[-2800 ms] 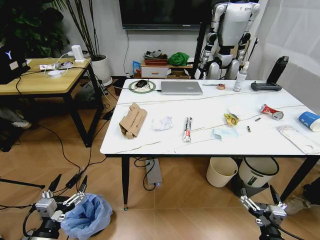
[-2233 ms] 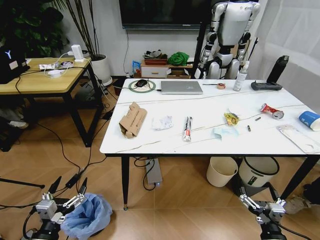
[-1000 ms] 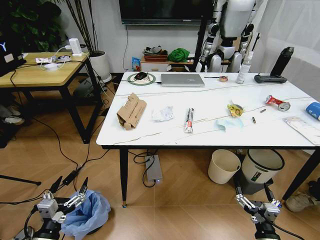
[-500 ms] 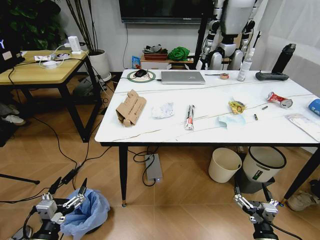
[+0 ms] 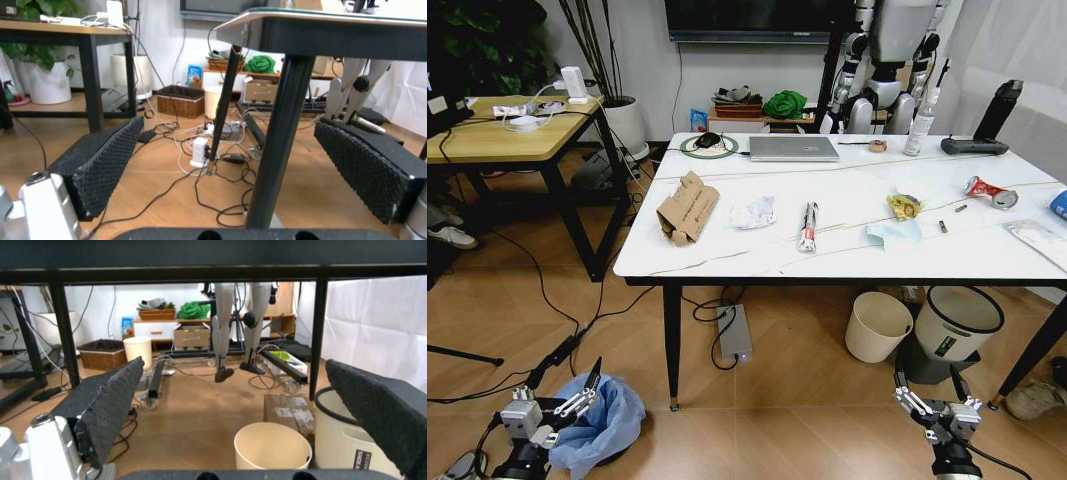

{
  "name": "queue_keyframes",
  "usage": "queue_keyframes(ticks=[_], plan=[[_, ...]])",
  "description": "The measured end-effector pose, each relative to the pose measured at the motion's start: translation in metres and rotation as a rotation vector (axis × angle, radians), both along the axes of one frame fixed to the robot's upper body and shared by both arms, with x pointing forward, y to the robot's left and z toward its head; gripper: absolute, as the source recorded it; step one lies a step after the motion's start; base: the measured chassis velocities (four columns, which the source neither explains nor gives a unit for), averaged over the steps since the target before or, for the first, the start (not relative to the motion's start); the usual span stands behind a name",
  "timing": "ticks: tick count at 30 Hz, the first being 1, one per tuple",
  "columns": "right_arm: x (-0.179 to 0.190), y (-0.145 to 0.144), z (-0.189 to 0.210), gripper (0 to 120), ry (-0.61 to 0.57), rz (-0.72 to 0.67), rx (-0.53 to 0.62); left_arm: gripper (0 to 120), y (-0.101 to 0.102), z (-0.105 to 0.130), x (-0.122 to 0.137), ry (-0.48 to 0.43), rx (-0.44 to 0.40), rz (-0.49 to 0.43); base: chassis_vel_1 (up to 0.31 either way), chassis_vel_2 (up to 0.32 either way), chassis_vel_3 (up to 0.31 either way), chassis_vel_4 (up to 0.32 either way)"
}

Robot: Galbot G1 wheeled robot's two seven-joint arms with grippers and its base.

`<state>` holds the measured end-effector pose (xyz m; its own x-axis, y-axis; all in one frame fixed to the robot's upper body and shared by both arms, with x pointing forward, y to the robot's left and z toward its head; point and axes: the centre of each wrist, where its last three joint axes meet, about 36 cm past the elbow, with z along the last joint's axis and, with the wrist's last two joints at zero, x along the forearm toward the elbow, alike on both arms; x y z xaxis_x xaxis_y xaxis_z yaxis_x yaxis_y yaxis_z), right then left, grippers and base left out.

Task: Pick up the trash bin and place the trash from the table into it.

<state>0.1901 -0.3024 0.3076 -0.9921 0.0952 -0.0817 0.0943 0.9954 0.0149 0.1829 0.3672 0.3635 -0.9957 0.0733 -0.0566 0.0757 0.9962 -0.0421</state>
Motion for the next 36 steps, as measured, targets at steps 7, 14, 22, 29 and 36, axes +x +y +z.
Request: queue_keyframes(ticks=[7, 14, 22, 29, 36], plan=[[0.002, 0.002, -0.001, 100, -0.003, 0.005, 0.005, 100, -0.004, 0.000, -0.001, 0.002, -0.006, 0.000, 0.000, 0.000, 0.000, 0.000], [0.007, 0.008, -0.001, 100, -0.007, 0.013, 0.018, 100, -0.008, 0.002, -0.002, -0.003, -0.019, 0.004, 0.000, 0.000, 0.000, 0.000], [0.013, 0.018, 0.000, 100, -0.010, 0.023, 0.030, 100, -0.006, -0.001, -0.003, 0.000, -0.027, 0.006, 0.000, 0.000, 0.000, 0.000], [0.013, 0.025, -0.003, 100, -0.004, 0.033, 0.024, 100, -0.007, -0.004, -0.003, 0.003, -0.031, -0.005, 0.000, 0.000, 0.000, 0.000], [0.013, 0.025, -0.004, 100, 0.002, 0.035, 0.007, 100, -0.002, -0.008, -0.001, 0.010, -0.031, -0.011, 0.000, 0.000, 0.000, 0.000]])
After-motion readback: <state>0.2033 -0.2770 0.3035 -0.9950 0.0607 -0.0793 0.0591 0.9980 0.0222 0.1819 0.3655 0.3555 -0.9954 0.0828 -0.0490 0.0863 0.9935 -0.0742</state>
